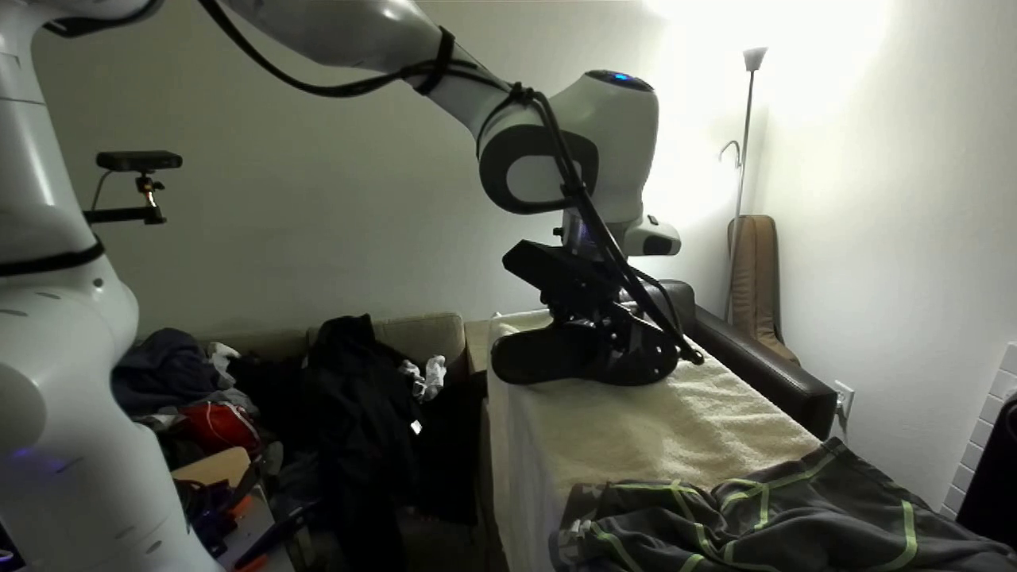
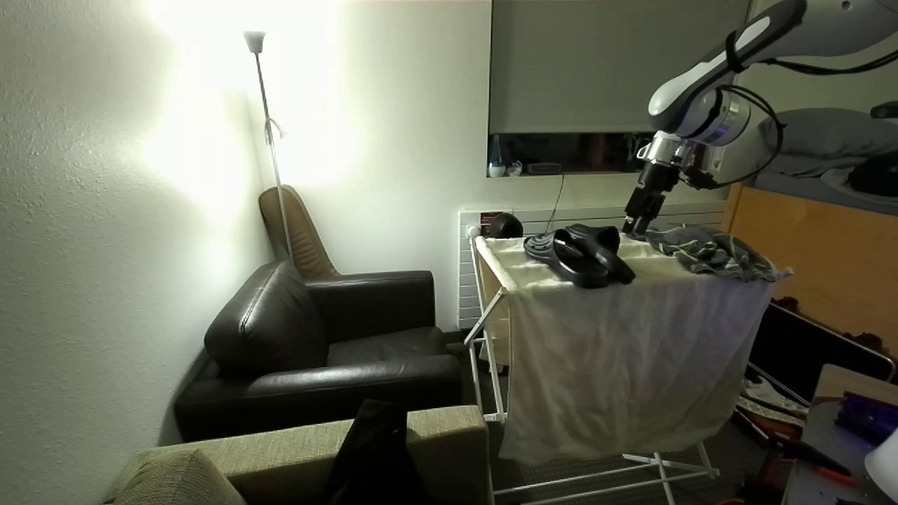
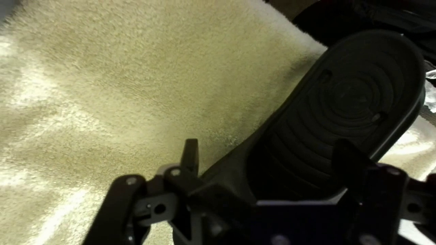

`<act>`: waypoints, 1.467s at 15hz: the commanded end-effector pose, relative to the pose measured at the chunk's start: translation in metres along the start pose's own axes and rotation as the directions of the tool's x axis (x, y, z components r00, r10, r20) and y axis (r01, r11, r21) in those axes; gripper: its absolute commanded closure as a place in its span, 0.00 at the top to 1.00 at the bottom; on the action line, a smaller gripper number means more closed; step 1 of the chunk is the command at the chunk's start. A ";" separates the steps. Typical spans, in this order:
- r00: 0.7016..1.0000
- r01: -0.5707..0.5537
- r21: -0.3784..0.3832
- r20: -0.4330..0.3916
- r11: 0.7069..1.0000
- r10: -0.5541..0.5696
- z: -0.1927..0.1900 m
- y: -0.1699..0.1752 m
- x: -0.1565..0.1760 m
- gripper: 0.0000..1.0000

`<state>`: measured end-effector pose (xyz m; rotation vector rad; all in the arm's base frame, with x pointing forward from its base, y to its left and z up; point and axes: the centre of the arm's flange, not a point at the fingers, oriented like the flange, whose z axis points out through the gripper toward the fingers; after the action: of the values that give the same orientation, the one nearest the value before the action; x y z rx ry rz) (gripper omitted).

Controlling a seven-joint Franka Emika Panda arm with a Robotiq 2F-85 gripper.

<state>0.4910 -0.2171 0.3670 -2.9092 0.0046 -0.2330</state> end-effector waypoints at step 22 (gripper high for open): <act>0.887 0.462 -0.217 0.122 0.860 -0.446 -0.004 -0.040 0.006 1.00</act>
<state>0.5003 -0.1833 0.3825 -3.1124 -0.5951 -0.1553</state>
